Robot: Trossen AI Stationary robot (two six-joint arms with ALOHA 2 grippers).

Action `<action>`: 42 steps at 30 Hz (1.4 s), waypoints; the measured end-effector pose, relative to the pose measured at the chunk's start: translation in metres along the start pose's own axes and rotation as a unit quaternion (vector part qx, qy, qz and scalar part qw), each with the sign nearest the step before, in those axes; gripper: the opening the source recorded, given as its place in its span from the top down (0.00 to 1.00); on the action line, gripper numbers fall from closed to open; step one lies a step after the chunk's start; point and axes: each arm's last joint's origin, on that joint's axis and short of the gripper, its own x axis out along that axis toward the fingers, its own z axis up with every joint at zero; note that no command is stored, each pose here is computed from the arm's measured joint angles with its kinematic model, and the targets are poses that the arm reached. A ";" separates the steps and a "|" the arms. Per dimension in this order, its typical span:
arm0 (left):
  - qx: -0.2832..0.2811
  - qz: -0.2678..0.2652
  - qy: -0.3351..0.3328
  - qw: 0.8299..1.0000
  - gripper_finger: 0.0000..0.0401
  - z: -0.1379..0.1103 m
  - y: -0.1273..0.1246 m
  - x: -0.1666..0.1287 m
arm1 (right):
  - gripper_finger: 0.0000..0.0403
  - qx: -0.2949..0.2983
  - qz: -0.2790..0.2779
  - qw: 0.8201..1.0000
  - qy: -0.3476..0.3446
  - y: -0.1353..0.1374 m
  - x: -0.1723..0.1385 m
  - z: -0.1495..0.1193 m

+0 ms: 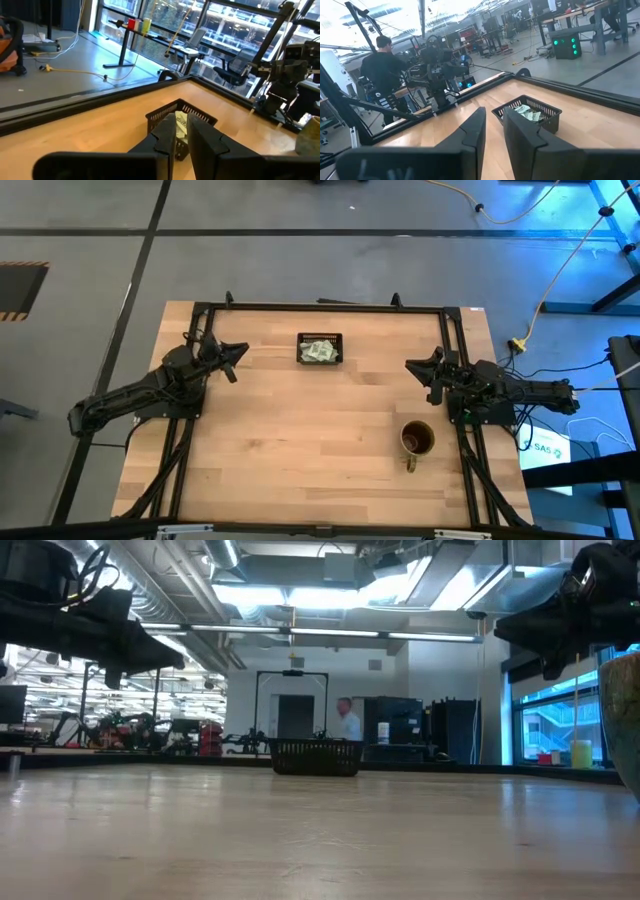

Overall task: Pick and place Stevia / Truvia into bins
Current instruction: Return to Home Position

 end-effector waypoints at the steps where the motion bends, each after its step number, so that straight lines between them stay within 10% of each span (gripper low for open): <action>1: 0.000 0.000 0.000 1.000 0.90 0.000 0.000 0.000 | 0.82 0.000 0.000 1.000 0.000 0.000 0.000 0.000; 42: 0.012 -0.001 0.002 1.000 0.90 0.000 0.000 0.000 | 0.82 0.000 -0.001 1.000 0.002 -0.003 0.003 -0.011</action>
